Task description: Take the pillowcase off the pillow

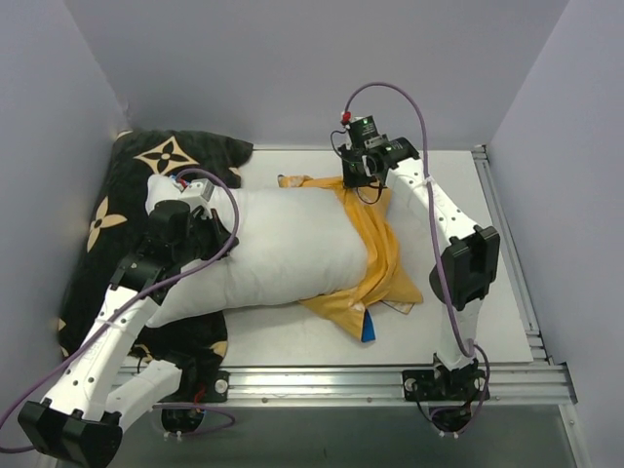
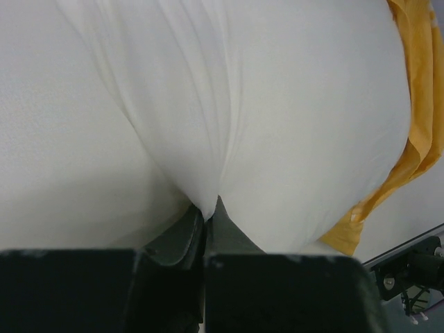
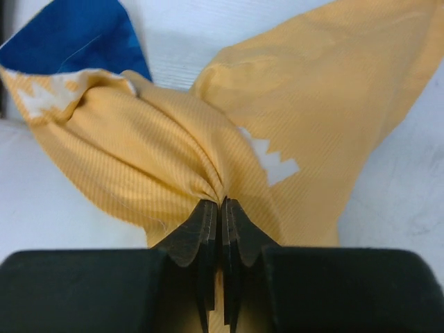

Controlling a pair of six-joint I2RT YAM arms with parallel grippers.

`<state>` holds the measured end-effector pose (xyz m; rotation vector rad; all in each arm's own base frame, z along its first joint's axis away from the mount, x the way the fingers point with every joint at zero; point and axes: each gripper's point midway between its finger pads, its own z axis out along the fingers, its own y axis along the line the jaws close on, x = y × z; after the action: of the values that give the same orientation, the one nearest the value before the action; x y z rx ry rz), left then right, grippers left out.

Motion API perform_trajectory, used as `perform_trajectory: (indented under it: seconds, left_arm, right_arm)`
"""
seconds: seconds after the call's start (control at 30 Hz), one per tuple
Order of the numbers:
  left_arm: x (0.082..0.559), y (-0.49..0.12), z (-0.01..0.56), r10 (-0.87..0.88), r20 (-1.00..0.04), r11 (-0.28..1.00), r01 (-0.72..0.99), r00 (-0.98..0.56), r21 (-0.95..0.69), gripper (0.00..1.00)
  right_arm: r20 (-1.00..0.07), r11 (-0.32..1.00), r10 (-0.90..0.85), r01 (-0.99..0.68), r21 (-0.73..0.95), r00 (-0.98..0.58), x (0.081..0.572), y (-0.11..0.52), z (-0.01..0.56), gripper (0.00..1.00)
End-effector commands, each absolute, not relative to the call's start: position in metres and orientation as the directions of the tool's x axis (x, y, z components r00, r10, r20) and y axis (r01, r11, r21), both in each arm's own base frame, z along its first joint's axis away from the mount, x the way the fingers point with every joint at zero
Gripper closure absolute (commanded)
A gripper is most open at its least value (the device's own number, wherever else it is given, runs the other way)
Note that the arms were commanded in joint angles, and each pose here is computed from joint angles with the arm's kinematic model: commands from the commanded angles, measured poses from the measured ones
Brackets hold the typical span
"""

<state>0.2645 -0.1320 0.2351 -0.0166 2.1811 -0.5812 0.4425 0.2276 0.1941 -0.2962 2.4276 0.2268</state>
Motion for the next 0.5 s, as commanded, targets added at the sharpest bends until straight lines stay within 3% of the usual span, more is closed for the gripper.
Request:
perform_trajectory:
  seconds: [0.0, 0.2, 0.47]
  left_arm:
    - [0.247, -0.123, 0.23, -0.186, -0.719, 0.907, 0.164, -0.67, -0.388, 1.0]
    - [0.241, -0.118, 0.245, -0.198, -0.739, 0.908, 0.164, -0.644, -0.386, 1.0]
    - [0.239, -0.112, 0.321, -0.235, -0.825, 0.9, 0.206, -0.514, -0.385, 1.0]
  right_arm:
    - [-0.612, 1.0, -0.022, -0.025, -0.004, -0.79, 0.46, 0.158, 0.185, 1.0]
    - [-0.59, 0.961, 0.212, 0.275, -0.018, -0.779, 0.472, 0.06, 0.17, 1.0]
    - [-0.572, 0.887, 0.412, 0.456, 0.073, -0.709, 0.476, -0.009, 0.173, 1.0]
